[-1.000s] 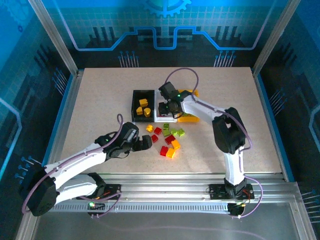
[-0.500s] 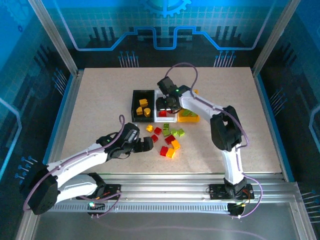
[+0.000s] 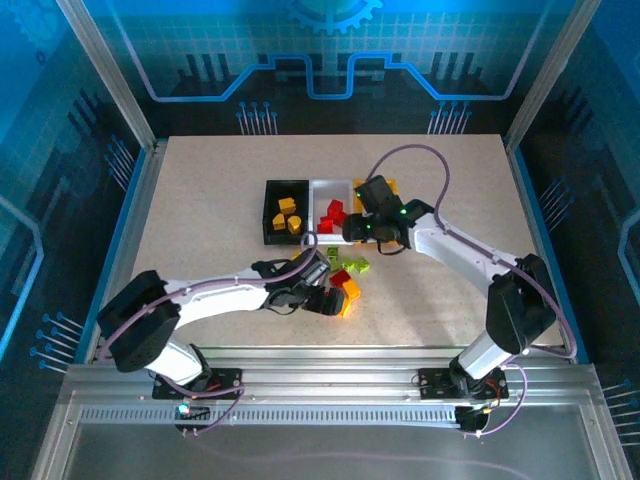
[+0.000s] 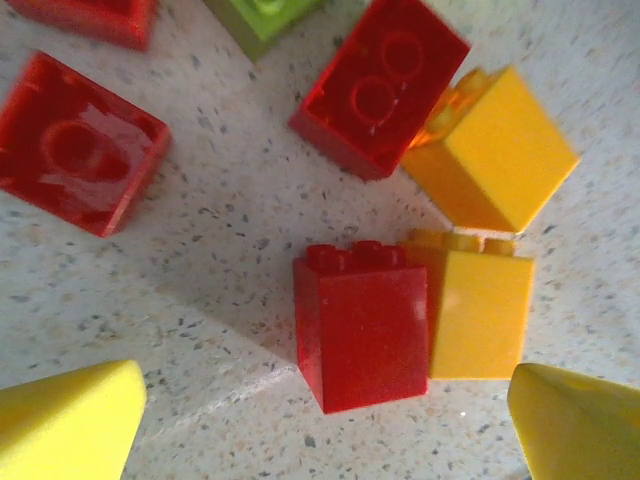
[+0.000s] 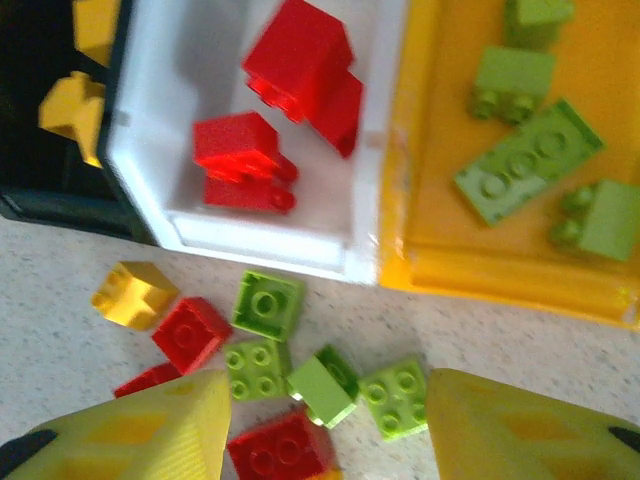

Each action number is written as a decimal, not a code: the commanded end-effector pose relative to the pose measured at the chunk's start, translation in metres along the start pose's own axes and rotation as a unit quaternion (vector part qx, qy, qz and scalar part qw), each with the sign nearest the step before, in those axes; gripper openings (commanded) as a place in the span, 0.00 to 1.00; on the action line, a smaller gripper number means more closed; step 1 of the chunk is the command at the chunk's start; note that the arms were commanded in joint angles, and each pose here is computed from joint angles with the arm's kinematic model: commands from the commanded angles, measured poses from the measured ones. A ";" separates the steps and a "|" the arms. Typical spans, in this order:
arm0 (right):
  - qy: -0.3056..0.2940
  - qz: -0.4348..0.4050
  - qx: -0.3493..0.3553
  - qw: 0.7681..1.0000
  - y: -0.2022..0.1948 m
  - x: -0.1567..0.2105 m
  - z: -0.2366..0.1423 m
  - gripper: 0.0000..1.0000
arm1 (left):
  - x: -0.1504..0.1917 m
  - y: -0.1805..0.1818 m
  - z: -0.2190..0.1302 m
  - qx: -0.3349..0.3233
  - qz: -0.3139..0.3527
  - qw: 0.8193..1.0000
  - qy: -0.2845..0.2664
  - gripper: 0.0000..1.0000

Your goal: Sort the legos into containers by color

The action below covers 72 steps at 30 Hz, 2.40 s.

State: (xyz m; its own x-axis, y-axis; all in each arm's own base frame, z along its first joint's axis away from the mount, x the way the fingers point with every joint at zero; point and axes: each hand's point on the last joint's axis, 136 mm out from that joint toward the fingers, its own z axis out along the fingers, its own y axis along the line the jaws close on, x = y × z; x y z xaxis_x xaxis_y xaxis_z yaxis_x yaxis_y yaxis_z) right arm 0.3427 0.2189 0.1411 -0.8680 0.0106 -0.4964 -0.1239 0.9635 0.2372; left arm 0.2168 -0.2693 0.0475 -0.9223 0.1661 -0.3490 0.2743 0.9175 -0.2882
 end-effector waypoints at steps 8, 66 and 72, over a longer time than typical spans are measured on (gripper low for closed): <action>-0.028 0.033 -0.005 0.999 -0.020 0.000 -0.018 0.55 | 0.001 0.013 0.013 -0.052 0.019 0.998 0.005 0.81; -0.052 0.079 0.000 0.996 -0.053 0.012 -0.038 0.56 | -0.261 0.043 -0.031 -0.110 -0.067 0.975 -0.183 0.35; -0.053 0.081 -0.003 0.995 -0.053 0.015 -0.041 0.56 | -0.283 0.067 -0.013 -0.194 -0.064 0.962 -0.183 0.39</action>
State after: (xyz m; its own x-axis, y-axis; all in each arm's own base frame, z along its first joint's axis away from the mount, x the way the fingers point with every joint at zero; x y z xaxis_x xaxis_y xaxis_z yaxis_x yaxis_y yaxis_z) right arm 0.3179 0.1621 0.1491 -0.8336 0.1638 -0.5274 -0.0091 0.9508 0.3097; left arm 0.4841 -0.2682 0.1370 -0.7734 -0.0746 -0.6295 0.0220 0.9893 -0.1443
